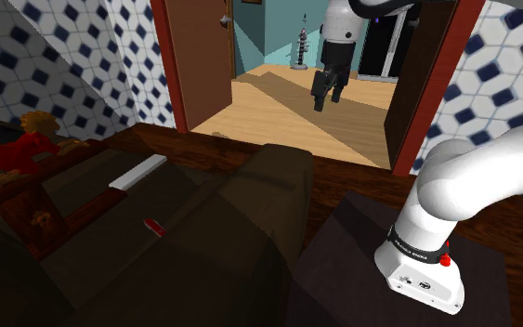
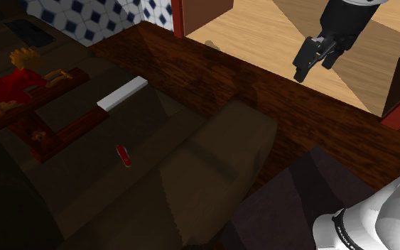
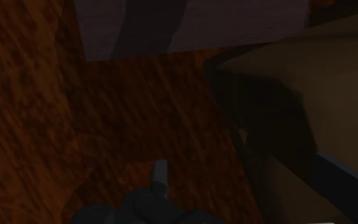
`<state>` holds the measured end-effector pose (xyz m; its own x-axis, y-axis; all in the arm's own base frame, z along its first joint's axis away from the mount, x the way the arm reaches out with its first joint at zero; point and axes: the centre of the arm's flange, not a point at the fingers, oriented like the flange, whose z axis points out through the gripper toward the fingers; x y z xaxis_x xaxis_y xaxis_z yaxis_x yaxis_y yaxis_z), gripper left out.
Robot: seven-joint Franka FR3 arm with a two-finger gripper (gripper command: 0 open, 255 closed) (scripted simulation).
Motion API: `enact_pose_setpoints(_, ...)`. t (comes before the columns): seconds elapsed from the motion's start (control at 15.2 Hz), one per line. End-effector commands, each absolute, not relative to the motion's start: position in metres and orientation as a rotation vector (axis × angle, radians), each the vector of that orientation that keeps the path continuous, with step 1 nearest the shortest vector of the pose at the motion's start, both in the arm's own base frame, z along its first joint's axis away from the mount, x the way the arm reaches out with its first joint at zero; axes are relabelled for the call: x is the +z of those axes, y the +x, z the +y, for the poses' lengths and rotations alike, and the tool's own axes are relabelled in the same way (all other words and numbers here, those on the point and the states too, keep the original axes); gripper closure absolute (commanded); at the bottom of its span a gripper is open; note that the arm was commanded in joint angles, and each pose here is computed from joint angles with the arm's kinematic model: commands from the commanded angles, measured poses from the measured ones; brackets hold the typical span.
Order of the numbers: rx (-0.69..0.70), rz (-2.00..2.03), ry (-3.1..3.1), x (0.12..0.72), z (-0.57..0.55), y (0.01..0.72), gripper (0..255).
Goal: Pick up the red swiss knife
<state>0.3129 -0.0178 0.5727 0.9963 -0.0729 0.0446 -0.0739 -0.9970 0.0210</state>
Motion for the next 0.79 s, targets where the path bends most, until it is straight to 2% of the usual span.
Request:
enact_pose_setpoints(0.0, 0.068, -0.115, 3.116, 0.573, -0.018, 0.313, 0)
enact_pose_setpoints(0.73, 0.047, -0.118, 3.162, 0.512, 0.092, 0.376, 0)
